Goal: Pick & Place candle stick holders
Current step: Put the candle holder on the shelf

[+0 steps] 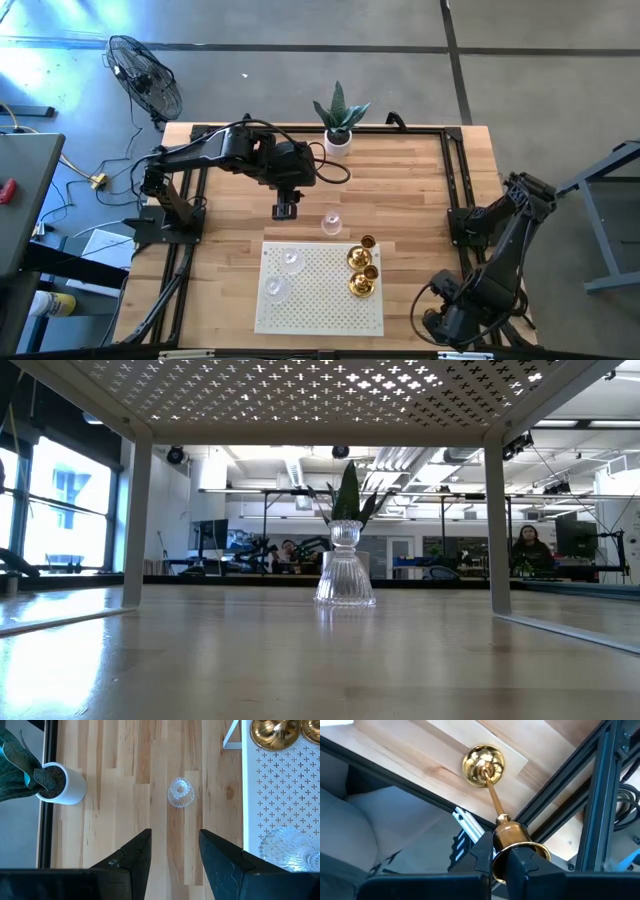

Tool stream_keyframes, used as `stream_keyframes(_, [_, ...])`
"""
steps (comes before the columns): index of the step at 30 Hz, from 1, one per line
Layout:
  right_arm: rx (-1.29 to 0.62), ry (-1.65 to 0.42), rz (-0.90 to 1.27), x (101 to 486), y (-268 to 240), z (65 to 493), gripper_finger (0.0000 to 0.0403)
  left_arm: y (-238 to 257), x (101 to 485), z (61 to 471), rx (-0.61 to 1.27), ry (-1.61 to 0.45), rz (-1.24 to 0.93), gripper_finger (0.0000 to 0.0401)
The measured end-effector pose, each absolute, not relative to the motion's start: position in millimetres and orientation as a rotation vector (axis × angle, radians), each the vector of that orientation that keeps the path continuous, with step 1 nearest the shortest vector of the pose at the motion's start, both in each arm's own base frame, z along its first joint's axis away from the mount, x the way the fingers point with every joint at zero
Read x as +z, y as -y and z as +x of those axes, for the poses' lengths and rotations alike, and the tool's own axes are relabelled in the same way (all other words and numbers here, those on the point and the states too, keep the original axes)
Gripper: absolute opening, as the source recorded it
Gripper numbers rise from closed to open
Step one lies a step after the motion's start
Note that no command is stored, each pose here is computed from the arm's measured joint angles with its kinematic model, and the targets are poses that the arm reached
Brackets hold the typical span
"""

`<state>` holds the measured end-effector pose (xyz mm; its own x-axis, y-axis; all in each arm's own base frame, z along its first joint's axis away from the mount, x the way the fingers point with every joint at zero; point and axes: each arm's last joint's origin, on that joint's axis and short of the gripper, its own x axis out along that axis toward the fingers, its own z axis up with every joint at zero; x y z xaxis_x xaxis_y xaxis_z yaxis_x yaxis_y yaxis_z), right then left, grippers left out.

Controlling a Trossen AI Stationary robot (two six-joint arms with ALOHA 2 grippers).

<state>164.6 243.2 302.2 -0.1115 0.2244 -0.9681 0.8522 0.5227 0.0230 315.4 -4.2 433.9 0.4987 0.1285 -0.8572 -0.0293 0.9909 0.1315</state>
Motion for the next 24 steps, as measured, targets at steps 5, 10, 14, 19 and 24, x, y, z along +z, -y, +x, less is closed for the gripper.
stream_keyframes(5, [-0.653,-1.615,0.946,309.4,-244.4,167.2,0.0009,4.2,433.8,315.3,0.096,-1.047,0.104,0.0159])
stream_keyframes(10, [-0.615,-1.612,0.94,317.0,-244.4,168.1,0.0009,4.3,433.6,315.0,0.095,-1.049,0.105,0.0159])
stream_keyframes(14, [-0.585,-1.608,0.939,325.0,-244.3,168.1,0.0009,4.2,433.6,315.1,0.096,-1.049,0.104,0.0159])
stream_keyframes(19, [-0.519,-1.563,0.952,342.4,-244.3,169.4,0.0009,4.2,433.7,315.1,0.096,-1.049,0.105,0.0159])
stream_keyframes(24, [-0.446,-1.55,0.981,361.6,-244.2,169.4,0.0009,4.2,433.7,315.1,0.096,-1.049,0.105,0.0159])
